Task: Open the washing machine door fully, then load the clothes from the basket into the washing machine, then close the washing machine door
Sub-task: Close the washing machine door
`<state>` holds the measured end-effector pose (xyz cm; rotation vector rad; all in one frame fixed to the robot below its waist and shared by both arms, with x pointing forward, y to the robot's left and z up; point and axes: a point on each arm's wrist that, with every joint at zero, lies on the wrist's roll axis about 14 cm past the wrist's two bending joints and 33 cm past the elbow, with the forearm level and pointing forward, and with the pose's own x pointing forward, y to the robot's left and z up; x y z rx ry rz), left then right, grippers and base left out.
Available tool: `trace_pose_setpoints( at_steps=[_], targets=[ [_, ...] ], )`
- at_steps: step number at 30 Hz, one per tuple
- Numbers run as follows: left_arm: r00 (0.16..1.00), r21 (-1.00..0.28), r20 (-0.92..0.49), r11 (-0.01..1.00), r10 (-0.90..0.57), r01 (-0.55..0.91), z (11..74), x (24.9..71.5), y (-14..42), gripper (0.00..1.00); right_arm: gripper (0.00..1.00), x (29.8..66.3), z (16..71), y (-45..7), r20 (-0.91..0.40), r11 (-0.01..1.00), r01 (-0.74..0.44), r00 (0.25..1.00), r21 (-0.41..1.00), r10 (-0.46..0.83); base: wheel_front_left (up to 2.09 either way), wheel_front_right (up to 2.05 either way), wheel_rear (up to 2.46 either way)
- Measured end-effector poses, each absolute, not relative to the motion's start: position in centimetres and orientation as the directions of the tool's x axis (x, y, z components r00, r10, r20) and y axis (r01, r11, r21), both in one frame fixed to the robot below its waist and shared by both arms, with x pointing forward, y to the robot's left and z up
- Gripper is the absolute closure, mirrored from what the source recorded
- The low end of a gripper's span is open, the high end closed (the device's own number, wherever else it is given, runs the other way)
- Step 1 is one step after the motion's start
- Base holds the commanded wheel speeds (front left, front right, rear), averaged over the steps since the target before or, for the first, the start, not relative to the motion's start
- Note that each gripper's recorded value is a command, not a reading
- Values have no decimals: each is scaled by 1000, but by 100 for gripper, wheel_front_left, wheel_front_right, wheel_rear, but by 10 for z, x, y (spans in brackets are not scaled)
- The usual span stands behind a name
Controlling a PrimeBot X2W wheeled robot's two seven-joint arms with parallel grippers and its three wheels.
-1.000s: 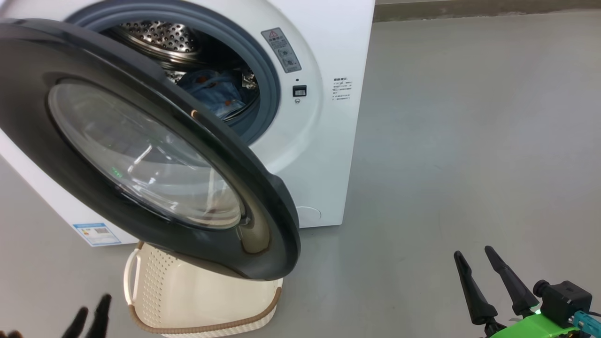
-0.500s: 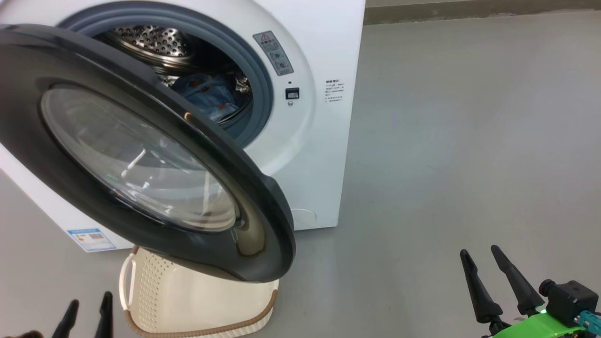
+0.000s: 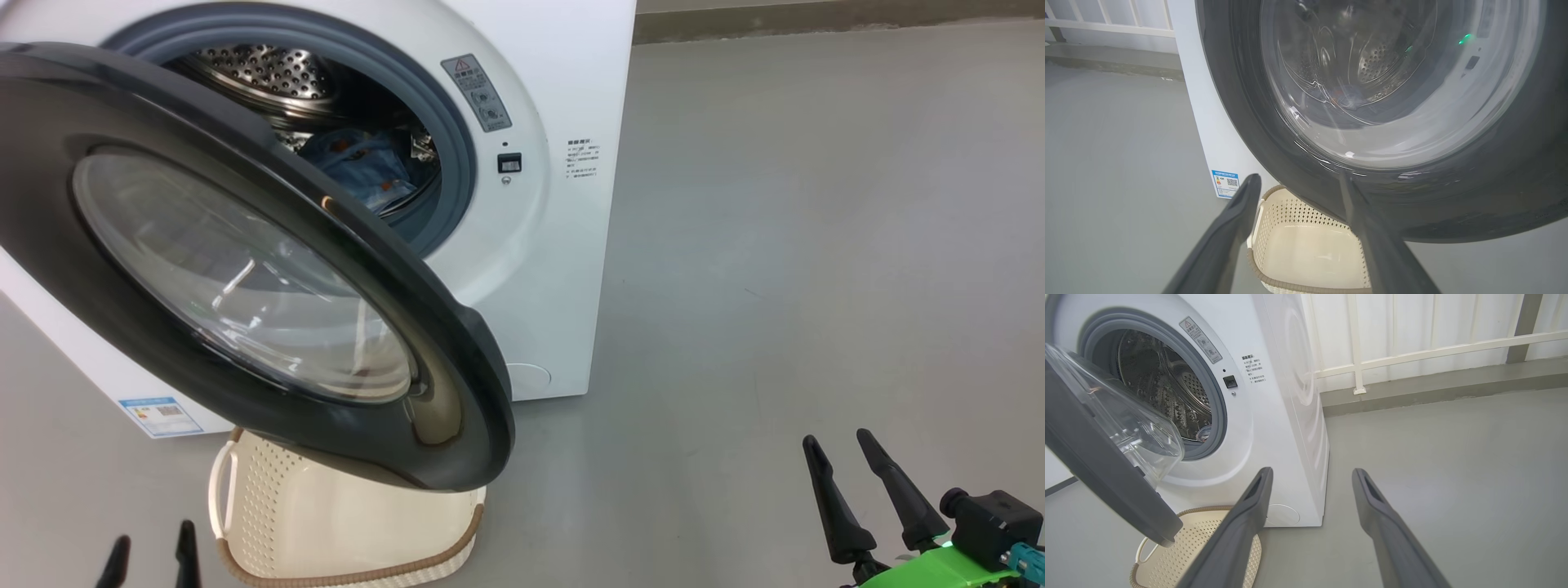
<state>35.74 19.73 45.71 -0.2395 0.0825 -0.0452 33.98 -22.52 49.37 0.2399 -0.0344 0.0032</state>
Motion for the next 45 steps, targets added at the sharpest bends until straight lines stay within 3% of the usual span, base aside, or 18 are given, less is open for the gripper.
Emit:
trace_pose_setpoints(
  at_steps=[15, 16, 17, 20, 27, 34, 45],
  targets=[
    [995, -225, -87, 974, -53, 33, 453, 354, 194, 0, 0, 336, 488, -223, 17, 970, -6, 1000, 243, 2, 0, 0, 0],
    [995, -225, -87, 974, -54, 33, 453, 354, 194, 0, 11, 336, 488, -222, 17, 970, -8, 1000, 243, 4, 0, 0, 0],
    [995, -225, -87, 974, -53, 33, 453, 354, 194, 0, 49, 336, 488, -221, 17, 970, -10, 1000, 244, 7, 0, 0, 0],
    [995, -225, -87, 974, -51, 30, 453, 353, 195, 0, 100, 337, 489, -217, 22, 965, -16, 1000, 260, 10, 0, 0, 0],
    [997, -244, -72, 970, -35, 16, 457, 353, 195, 0, 100, 351, 503, -206, 73, 945, -43, 997, 323, 21, 0, 0, 0],
    [999, -257, -53, 966, -3, -11, 463, 348, 200, 0, 100, 379, 558, -172, 240, 926, -193, 964, 324, 117, 0, 0, 0],
    [998, -272, -29, 961, 49, -55, 470, 336, 210, 0, 100, 379, 671, -85, 552, 817, -533, 758, 218, 348, 0, 0, 0]
  ],
)
